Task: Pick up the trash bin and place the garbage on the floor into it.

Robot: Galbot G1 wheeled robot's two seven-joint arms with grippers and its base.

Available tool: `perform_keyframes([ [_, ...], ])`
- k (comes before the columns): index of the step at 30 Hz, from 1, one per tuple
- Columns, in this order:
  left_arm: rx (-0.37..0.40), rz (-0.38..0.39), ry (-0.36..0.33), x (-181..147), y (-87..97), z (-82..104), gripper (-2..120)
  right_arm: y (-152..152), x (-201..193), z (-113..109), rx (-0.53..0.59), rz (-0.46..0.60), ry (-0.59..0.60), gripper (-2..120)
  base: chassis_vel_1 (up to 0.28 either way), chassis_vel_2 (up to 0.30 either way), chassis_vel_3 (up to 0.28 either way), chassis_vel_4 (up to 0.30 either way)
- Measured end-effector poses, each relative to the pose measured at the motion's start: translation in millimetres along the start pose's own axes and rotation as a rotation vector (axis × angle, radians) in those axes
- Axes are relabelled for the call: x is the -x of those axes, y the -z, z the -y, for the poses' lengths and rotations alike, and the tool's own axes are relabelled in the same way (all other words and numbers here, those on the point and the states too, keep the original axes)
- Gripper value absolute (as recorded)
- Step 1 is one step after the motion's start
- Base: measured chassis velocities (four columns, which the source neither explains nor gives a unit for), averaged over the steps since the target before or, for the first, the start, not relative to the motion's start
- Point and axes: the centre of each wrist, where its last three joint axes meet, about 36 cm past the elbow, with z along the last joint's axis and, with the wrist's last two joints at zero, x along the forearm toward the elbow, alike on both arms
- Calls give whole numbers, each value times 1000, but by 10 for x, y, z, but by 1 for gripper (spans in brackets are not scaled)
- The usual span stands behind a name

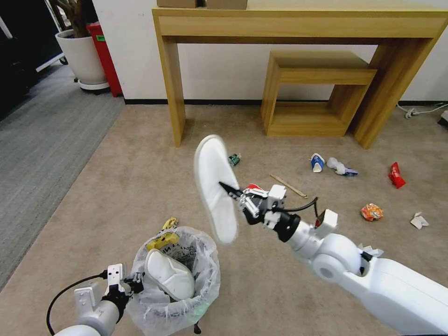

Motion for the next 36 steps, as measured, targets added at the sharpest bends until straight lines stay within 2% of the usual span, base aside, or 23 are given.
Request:
perform_keyframes([
  [7,-5,6,-2,-8,9,13,1,-329,273,-97,49,-19,113,0,0,0,0,0],
  [15,-8,10,-6,-32,22,30,1,-626,447,-189,82,-48,183,0,0,0,0,0],
  [28,-8,9,-5,-74,15,31,1,-860,558,-191,80,-79,211,0,0,0,0,0],
  [36,-9,13,-10,-123,17,54,1,-1138,552,-219,74,-126,218,0,0,0,0,0],
])
